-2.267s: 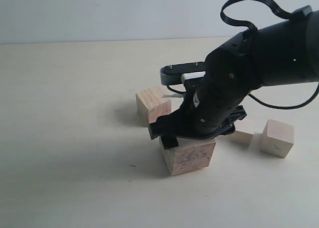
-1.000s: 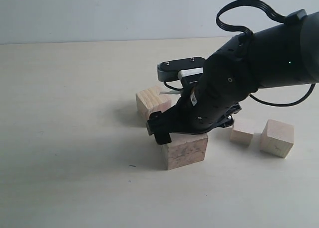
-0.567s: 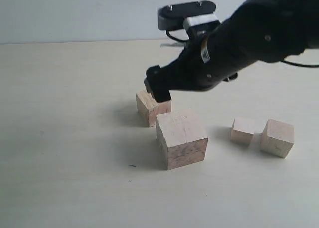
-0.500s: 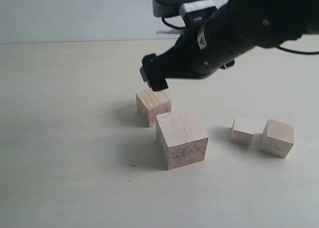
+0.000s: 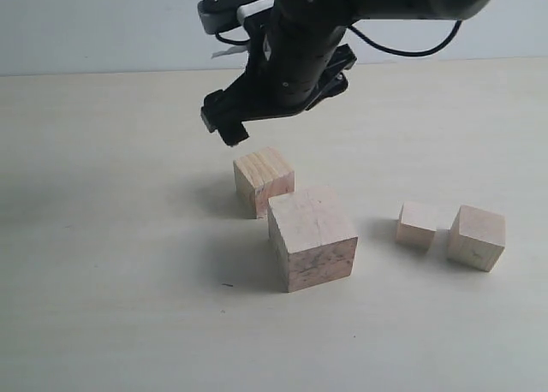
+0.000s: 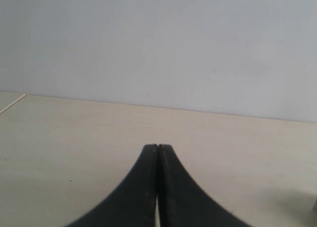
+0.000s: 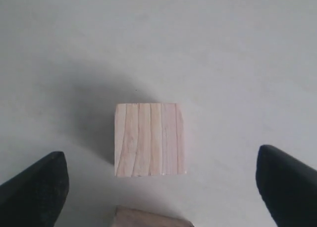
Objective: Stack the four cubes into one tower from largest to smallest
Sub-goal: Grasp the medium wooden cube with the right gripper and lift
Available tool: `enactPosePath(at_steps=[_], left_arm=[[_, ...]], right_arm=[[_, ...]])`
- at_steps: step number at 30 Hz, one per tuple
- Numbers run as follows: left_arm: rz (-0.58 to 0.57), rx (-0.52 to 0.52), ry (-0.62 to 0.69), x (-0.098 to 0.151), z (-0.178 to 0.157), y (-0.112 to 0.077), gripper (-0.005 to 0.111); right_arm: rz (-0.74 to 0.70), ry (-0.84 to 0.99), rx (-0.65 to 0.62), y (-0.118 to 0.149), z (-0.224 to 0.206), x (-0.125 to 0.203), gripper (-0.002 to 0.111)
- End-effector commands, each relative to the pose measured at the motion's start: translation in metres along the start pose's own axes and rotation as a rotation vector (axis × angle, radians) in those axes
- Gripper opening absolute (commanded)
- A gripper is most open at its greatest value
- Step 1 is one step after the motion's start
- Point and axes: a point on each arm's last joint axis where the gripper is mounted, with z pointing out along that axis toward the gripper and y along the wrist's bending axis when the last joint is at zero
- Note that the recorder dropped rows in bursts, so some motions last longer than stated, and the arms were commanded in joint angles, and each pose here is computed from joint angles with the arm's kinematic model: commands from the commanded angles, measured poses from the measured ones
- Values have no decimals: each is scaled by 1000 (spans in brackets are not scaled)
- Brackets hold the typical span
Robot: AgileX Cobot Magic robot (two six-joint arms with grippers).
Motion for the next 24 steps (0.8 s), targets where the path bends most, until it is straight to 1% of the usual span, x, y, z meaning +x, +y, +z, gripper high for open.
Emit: enactPosePath(at_steps=[1, 4, 10, 14, 19, 24], left_arm=[[-7, 8, -3, 1, 0, 0, 0], [-7, 8, -3, 1, 0, 0, 0], [-5, 8, -3, 1, 0, 0, 0], [-5, 8, -3, 1, 0, 0, 0], [-7, 8, -3, 1, 0, 0, 0], [-7, 8, -3, 1, 0, 0, 0]], right_arm=[[-18, 36, -25, 5, 18, -6, 97], [-44, 48, -25, 8, 32, -7, 97], [-42, 93, -27, 13, 63, -7, 97], [-10, 132, -28, 8, 80, -7, 97], [19, 152, -43, 0, 88, -5, 97], [13, 186, -82, 5, 99, 1, 96]])
